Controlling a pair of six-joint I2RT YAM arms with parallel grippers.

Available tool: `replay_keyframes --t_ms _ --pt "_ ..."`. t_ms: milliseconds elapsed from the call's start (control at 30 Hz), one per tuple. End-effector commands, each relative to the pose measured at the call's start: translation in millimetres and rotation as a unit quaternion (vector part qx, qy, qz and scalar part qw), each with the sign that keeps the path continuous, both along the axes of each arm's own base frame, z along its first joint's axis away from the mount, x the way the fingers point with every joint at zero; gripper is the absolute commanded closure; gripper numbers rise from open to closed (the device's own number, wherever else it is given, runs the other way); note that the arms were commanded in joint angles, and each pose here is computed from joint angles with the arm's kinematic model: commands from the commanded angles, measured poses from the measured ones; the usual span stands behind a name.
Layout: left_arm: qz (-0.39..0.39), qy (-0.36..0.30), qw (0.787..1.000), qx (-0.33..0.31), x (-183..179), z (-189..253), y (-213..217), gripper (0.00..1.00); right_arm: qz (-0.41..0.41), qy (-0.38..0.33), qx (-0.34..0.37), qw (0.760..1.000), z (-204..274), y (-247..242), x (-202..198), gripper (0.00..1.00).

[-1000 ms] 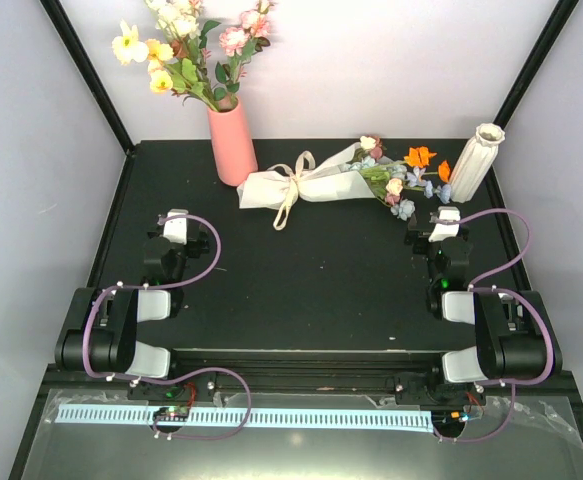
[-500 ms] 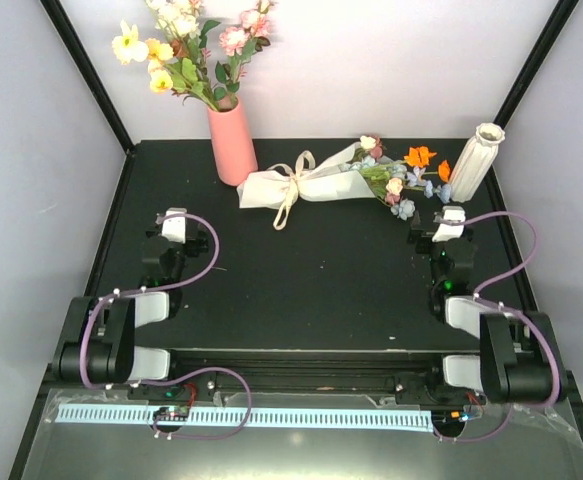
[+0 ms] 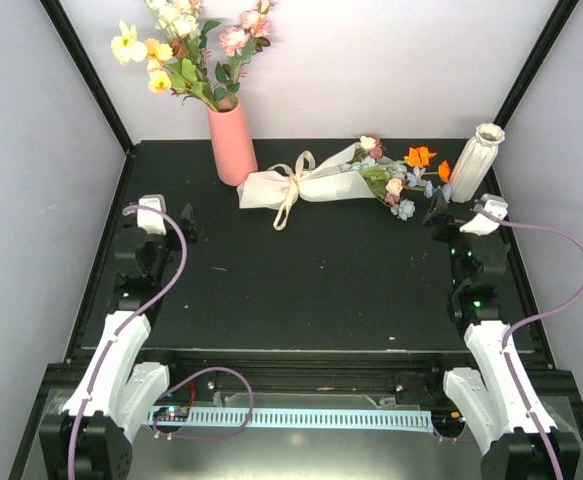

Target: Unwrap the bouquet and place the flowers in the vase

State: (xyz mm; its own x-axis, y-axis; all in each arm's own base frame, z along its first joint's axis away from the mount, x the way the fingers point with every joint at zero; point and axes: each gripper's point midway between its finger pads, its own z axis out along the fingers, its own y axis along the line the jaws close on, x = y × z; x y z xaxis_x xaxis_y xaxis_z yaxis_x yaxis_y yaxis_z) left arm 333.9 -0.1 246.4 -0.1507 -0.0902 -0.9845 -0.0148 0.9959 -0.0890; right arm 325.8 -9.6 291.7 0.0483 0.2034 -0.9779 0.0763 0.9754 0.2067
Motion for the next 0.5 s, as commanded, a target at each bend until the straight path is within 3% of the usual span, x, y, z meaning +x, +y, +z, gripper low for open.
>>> replay_keyframes --t_ms 0,67,100,200,367,467 --pt "0.034 0.028 0.997 -0.06 -23 11 7 0.01 0.004 0.052 0.18 0.982 -29 3 -9 0.0" --pt "0.093 0.067 0.983 -0.143 -37 -2 20 0.01 0.039 0.043 0.199 0.978 -30 14 -8 0.0" --pt "0.074 0.07 0.983 -0.153 -39 0 13 0.01 0.063 0.045 0.203 0.976 -29 22 -7 0.0" --pt "-0.045 0.094 0.987 -0.124 -44 2 -26 0.01 0.124 0.075 0.207 0.968 -27 45 2 0.0" --pt "-0.038 0.18 0.978 -0.098 -55 -28 -24 0.01 0.171 0.169 0.227 0.944 -40 74 16 0.0" --pt "-0.101 0.19 0.966 -0.142 -60 -29 -49 0.01 0.171 0.197 0.206 0.943 -42 91 16 0.0"
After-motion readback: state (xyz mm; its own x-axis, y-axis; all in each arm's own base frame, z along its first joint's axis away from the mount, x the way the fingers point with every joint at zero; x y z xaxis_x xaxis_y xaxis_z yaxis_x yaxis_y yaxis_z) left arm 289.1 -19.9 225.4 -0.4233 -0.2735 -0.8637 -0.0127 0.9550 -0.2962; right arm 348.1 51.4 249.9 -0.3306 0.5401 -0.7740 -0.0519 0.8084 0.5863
